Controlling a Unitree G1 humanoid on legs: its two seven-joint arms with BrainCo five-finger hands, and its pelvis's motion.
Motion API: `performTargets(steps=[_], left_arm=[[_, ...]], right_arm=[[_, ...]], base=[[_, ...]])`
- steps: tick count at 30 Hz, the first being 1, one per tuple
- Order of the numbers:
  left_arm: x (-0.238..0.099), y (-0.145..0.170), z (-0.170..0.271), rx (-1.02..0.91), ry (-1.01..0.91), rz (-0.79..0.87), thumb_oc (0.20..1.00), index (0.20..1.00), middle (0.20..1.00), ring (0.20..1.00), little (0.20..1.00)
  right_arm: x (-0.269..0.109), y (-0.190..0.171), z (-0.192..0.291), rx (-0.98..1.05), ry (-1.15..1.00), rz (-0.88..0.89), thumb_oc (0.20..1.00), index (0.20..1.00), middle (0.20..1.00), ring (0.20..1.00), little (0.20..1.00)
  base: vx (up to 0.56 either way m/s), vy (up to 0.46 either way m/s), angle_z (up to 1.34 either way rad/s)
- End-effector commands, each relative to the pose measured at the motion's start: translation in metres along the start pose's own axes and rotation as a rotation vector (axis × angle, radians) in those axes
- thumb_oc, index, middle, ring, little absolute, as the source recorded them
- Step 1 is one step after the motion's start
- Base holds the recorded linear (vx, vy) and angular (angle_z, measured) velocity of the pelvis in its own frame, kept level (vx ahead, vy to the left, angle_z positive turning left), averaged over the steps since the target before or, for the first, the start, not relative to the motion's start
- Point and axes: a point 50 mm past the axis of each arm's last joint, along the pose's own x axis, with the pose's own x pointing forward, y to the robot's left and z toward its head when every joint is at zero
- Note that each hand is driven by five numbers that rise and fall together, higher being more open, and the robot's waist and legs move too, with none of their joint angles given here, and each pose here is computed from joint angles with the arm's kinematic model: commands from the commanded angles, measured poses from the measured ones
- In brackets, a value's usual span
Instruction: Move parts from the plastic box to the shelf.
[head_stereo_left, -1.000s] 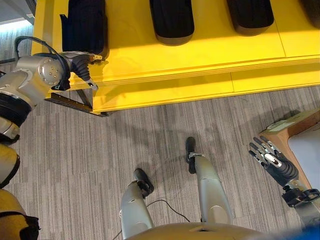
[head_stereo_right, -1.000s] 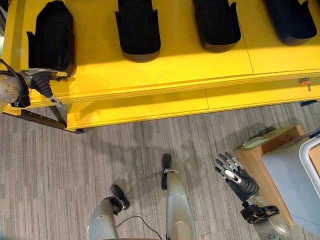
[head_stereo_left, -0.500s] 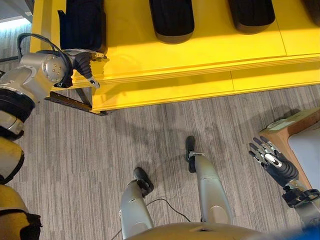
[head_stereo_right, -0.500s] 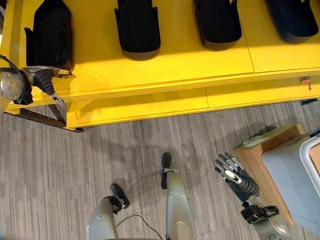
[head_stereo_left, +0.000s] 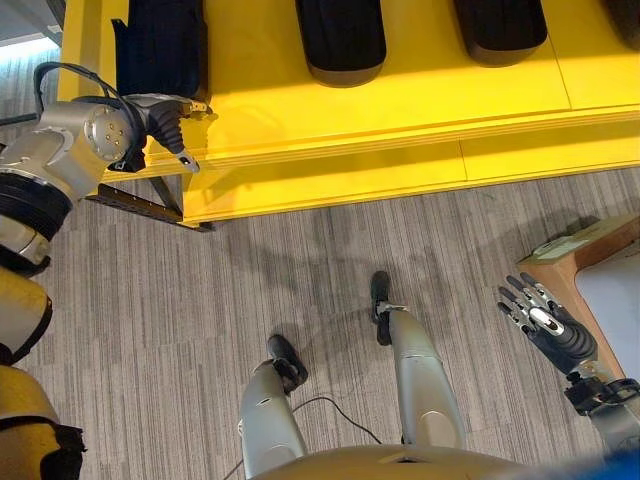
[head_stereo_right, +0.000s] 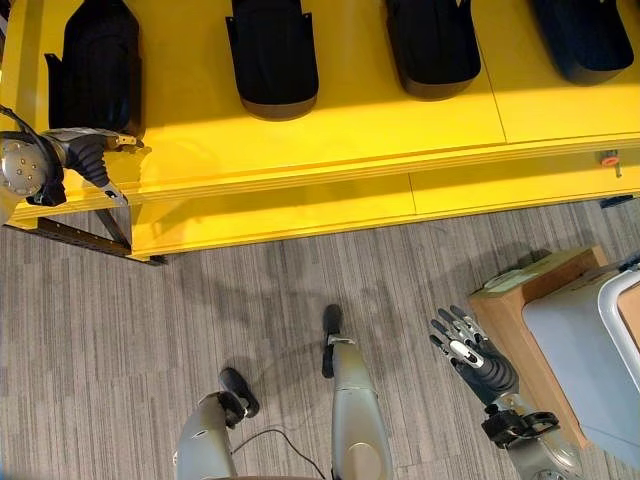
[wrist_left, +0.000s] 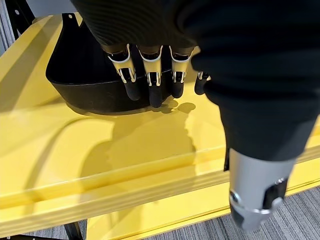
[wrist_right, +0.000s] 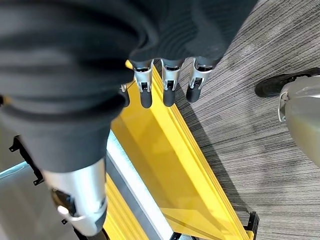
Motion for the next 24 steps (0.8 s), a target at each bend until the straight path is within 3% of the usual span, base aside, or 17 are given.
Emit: performTargets(steps=[1, 24], left_arm=[[-0.016, 0.047, -0.011, -0.053, 0.040, 0.197, 1.000, 1.000, 1.000, 1.000, 1.000], [-0.018, 0.065, -0.005, -0.067, 0.016, 0.265, 1.000, 1.000, 1.000, 1.000, 1.000]], right_arm=[[-0.015, -0.005, 0.017, -0.047, -0.011, 0.003, 1.000, 1.000, 1.000, 1.000, 1.000], [-0.015, -0.007, 0.021, -0.051, -0.018, 0.001, 1.000, 1.000, 1.000, 1.000, 1.000]], base=[[0.00, 0.000, 0.00], [0.00, -0.001, -0.01]])
